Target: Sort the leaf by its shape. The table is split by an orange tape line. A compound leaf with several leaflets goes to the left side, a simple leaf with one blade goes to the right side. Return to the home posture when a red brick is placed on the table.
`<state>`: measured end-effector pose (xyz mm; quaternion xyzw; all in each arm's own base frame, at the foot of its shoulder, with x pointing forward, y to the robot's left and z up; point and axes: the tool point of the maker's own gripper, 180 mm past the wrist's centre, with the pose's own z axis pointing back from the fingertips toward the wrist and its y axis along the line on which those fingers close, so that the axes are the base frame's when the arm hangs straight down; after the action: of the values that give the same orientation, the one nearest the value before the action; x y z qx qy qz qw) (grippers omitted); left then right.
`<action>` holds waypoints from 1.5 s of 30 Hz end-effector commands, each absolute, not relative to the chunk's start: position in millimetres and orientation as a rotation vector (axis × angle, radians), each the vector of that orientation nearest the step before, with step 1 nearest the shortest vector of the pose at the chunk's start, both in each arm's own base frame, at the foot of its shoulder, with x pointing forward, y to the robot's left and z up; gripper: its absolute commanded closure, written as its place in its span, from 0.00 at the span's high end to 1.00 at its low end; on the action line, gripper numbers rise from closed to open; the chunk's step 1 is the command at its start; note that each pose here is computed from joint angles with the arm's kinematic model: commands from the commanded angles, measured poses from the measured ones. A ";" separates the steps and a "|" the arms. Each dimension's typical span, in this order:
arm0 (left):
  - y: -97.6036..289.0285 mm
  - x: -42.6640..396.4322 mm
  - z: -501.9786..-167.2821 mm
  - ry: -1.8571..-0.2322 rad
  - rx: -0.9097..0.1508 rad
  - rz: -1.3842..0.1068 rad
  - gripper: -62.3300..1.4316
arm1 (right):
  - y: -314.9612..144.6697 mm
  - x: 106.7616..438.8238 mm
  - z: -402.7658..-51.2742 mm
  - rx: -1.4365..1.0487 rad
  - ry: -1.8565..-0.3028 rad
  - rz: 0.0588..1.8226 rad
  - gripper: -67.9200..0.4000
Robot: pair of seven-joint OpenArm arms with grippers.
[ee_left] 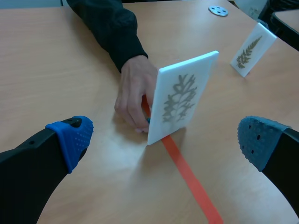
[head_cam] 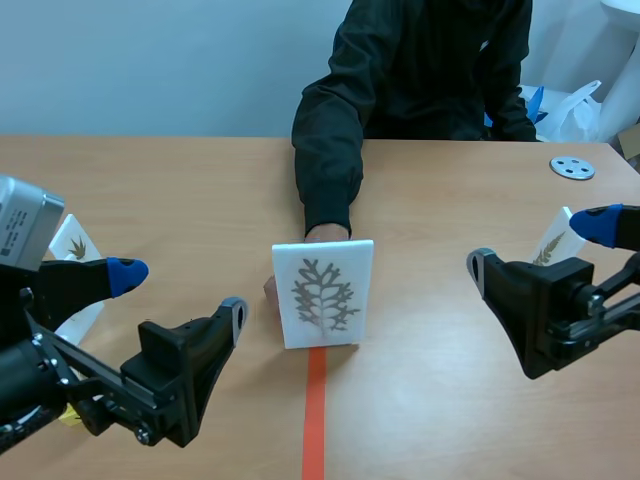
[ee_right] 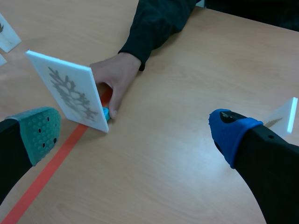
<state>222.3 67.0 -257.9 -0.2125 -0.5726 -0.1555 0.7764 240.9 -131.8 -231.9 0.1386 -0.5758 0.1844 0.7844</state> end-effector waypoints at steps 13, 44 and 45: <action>65.9 225.1 -240.1 -1.297 -0.474 -0.373 1.00 | -132.9 244.8 -224.8 0.288 -1.258 0.433 1.00; 66.0 225.1 -240.1 -1.297 -0.474 -0.373 1.00 | -99.2 273.0 -256.0 0.389 -1.185 0.672 1.00; 66.0 225.1 -240.1 -1.297 -0.474 -0.373 1.00 | -96.1 274.8 -260.9 0.393 -1.178 0.683 1.00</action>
<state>222.2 69.1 -254.3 -0.2107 -0.5774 -0.1724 0.7698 269.2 -98.8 -270.9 0.1785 -0.5249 0.3093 0.7726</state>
